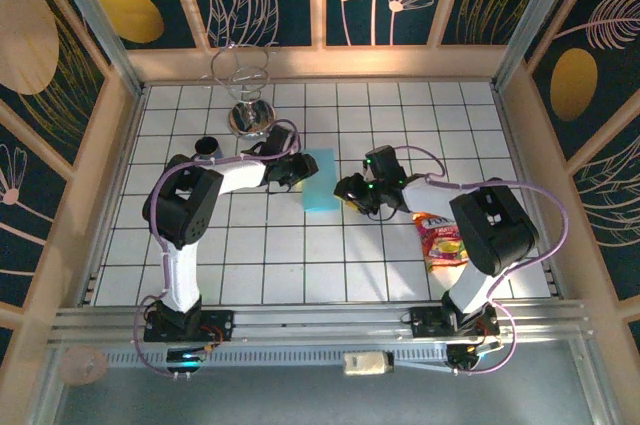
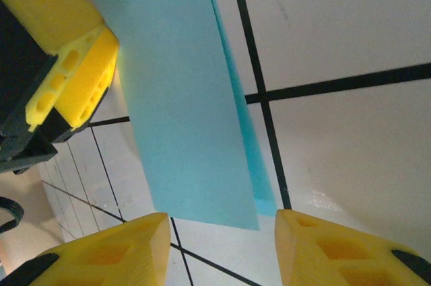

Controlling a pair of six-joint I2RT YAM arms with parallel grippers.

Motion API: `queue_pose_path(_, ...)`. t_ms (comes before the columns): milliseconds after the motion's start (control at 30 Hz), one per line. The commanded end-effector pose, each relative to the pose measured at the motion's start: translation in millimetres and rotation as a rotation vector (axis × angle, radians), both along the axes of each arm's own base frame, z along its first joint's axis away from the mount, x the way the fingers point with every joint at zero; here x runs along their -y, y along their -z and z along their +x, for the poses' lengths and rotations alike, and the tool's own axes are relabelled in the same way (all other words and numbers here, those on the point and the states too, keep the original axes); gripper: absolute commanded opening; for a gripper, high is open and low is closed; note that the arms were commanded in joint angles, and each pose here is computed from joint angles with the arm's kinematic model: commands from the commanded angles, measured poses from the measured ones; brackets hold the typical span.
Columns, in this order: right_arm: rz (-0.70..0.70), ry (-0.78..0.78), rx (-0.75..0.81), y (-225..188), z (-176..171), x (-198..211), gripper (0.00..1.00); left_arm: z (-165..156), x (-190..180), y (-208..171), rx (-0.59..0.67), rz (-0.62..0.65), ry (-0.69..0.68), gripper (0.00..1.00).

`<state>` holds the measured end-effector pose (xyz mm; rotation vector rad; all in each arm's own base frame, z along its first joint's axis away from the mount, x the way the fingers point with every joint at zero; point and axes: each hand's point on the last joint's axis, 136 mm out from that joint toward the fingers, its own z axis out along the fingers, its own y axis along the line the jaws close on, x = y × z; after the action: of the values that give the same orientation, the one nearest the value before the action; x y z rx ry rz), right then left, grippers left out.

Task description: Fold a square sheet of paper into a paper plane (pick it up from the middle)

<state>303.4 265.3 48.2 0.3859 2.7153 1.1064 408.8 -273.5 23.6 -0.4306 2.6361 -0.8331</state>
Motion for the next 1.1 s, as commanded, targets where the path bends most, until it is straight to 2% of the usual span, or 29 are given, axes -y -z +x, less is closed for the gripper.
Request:
queue_pose_path(0,0.015,0.001,-0.013,0,0,-5,0.44,-13,-16,28,-0.113,0.04,-0.052,0.39)
queue_pose_path(367,0.026,-0.062,-0.019,5,-1,-20,0.4,-16,-18,32,-0.135,0.027,-0.053,0.37)
queue_pose_path(633,0.073,-0.068,0.02,-4,9,-28,0.31,-17,-17,30,-0.133,0.022,-0.042,0.36)
queue_pose_path(900,0.052,-0.051,0.01,1,8,-23,0.27,-11,-13,17,-0.096,0.003,-0.025,0.35)
queue_pose_path(1067,0.046,-0.043,0.002,4,8,-22,0.2,-10,-8,14,-0.087,-0.016,-0.008,0.35)
